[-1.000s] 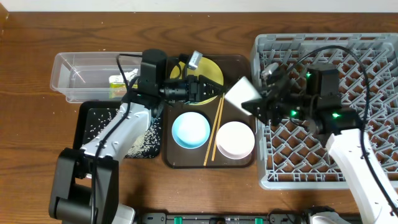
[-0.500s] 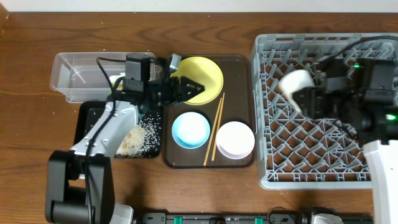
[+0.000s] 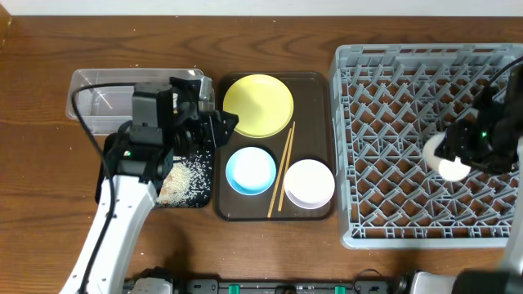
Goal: Sort waste into correct bins and load items into the dishwasher rack
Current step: 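Place the white cup upside down in the dish rack with the right gripper, then reach the right gripper to the pink bowl and grasp its rim, then lift the pink bowl with the right gripper and place it in the rack, then grasp the rim of the light-blue bowl with the right gripper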
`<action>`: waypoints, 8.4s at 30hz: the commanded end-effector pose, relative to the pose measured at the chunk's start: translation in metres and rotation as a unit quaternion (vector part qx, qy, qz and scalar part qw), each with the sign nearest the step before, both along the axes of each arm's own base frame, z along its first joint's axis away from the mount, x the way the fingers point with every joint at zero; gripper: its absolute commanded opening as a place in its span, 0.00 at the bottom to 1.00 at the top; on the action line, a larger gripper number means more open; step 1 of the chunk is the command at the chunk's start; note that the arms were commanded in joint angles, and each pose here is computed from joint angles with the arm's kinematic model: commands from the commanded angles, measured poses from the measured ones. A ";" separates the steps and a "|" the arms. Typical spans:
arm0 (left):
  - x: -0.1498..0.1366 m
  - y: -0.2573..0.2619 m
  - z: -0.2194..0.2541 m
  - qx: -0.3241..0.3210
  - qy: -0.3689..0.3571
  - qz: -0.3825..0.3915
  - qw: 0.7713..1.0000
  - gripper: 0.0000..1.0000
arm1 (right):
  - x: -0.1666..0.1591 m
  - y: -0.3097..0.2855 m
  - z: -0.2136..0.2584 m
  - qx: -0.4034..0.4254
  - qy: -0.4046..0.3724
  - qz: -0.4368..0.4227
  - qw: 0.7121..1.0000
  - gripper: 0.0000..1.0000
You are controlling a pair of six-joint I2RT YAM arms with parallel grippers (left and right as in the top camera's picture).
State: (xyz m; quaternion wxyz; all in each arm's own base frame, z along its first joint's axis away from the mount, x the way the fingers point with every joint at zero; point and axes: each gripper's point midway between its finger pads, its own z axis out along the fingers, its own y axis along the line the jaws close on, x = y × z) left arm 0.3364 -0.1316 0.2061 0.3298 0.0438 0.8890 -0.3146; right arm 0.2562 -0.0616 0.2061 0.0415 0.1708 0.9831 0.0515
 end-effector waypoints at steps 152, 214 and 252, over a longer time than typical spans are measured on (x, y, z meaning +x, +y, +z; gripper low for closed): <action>-0.071 0.145 -0.059 0.173 0.212 0.332 0.903 0.63 | 0.093 0.232 -0.110 -0.075 0.019 0.536 0.841 0.01; -0.071 0.145 -0.059 0.173 0.212 0.331 0.903 0.64 | 0.179 0.135 -0.033 -0.259 -0.146 0.161 0.941 0.76; -0.080 0.198 -0.058 0.197 0.218 0.419 0.859 0.64 | 0.043 0.358 -0.156 0.031 0.052 0.404 0.913 0.69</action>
